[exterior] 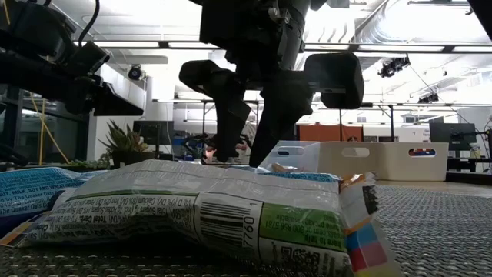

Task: Pick and place Granola Bars by type
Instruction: Put the yellow granola bar into the transparent bin

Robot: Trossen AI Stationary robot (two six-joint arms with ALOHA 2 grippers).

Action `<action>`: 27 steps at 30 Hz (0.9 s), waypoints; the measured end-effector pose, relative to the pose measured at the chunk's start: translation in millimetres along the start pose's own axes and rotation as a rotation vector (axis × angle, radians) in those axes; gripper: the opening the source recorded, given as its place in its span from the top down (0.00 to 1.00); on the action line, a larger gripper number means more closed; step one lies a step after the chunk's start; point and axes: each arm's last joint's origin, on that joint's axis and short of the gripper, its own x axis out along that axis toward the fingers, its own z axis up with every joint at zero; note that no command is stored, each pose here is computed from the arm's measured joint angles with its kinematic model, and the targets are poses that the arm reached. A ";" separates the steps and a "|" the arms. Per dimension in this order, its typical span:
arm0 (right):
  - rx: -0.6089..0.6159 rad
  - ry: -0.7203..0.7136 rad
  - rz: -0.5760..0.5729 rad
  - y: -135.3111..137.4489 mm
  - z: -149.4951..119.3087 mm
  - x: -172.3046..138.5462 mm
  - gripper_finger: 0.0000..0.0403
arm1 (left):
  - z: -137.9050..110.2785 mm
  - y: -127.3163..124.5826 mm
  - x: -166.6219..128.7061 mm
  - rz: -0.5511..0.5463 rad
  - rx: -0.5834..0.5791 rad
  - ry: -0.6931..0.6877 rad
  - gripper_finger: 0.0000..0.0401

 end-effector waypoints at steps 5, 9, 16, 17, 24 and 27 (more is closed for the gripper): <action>-0.019 -0.039 -0.022 -2.2 3.7 -0.1 0.62 | -0.5 -0.1 0.0 -0.001 0.001 0.005 1.00; -0.023 -0.052 -0.010 -1.9 4.2 -0.1 0.62 | -0.7 -0.1 0.0 -0.001 0.002 0.007 1.00; -0.035 -0.062 0.005 -2.3 3.3 -0.2 0.62 | -0.7 -0.1 0.0 -0.001 0.002 0.007 1.00; -0.035 -0.064 0.012 -2.1 3.1 1.7 0.62 | -0.7 -0.1 0.0 -0.001 0.002 0.007 1.00; -0.035 -0.035 0.022 -1.9 -0.1 13.5 0.62 | -0.7 -0.1 0.0 -0.001 0.002 0.007 1.00; -0.027 -0.033 0.016 -3.6 -1.2 16.4 0.62 | -1.1 -0.3 0.0 -0.003 0.003 0.012 1.00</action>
